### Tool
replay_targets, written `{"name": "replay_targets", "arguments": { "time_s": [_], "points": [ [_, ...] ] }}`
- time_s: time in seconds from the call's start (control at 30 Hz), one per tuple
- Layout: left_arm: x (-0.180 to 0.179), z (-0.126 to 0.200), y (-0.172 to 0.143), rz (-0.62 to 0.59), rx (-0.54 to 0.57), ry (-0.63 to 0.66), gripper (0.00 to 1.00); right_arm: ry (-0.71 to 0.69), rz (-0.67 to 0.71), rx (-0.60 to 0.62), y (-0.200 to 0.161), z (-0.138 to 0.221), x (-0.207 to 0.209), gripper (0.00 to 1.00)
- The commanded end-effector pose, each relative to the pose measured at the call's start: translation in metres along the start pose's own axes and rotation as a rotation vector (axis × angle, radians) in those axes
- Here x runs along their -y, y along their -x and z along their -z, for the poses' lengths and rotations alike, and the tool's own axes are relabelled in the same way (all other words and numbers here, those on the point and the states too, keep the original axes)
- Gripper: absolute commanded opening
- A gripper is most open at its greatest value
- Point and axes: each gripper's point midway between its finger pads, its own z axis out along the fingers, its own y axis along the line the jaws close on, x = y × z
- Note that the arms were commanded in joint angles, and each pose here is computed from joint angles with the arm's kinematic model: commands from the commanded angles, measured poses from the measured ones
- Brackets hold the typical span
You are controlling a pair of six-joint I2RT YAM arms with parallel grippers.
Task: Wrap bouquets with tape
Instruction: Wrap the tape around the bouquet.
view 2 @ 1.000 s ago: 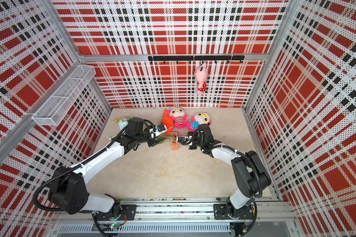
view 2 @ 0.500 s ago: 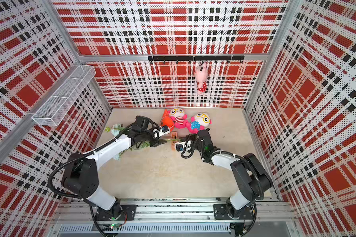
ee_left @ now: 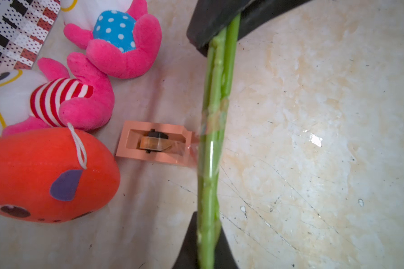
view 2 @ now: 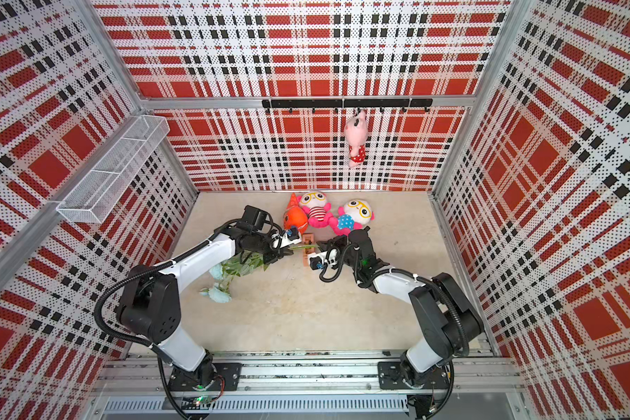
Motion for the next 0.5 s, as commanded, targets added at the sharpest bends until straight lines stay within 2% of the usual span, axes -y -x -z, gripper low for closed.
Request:
{"name": "replay_targets", "arguments": {
  "time_s": [0.0, 0.07, 0.1, 0.2, 0.23, 0.3, 0.33, 0.43, 0.47],
  "points": [
    [-0.014, 0.010, 0.015, -0.037, 0.051, 0.064, 0.00, 0.134, -0.162, -0.002, 0.006, 0.002, -0.016, 0.02],
    [-0.016, 0.013, 0.018, -0.047, 0.052, 0.110, 0.00, 0.179, -0.209, -0.006, 0.007, 0.003, -0.024, 0.01],
    [-0.017, 0.014, 0.019, -0.053, 0.051, 0.130, 0.00, 0.184, -0.236, -0.007, 0.006, 0.004, -0.026, 0.05],
    [-0.021, 0.020, 0.023, -0.074, 0.036, 0.209, 0.00, 0.198, -0.368, 0.004, 0.009, 0.011, -0.021, 0.29],
    [-0.021, 0.021, 0.023, -0.087, 0.025, 0.243, 0.00, 0.215, -0.426, 0.031, 0.014, 0.016, -0.017, 0.41],
    [-0.024, 0.026, 0.024, -0.109, 0.008, 0.316, 0.00, 0.236, -0.586, 0.090, 0.022, 0.030, 0.002, 0.62],
    [-0.025, 0.027, 0.025, -0.122, -0.004, 0.352, 0.00, 0.240, -0.721, 0.118, 0.023, 0.038, 0.018, 0.72],
    [-0.025, 0.031, 0.027, -0.175, -0.051, 0.475, 0.00, 0.341, -1.061, 0.235, 0.021, 0.064, 0.055, 0.81],
    [-0.024, 0.033, 0.028, -0.196, -0.063, 0.513, 0.00, 0.390, -1.126, 0.259, 0.021, 0.070, 0.061, 0.82]
  ]
}}
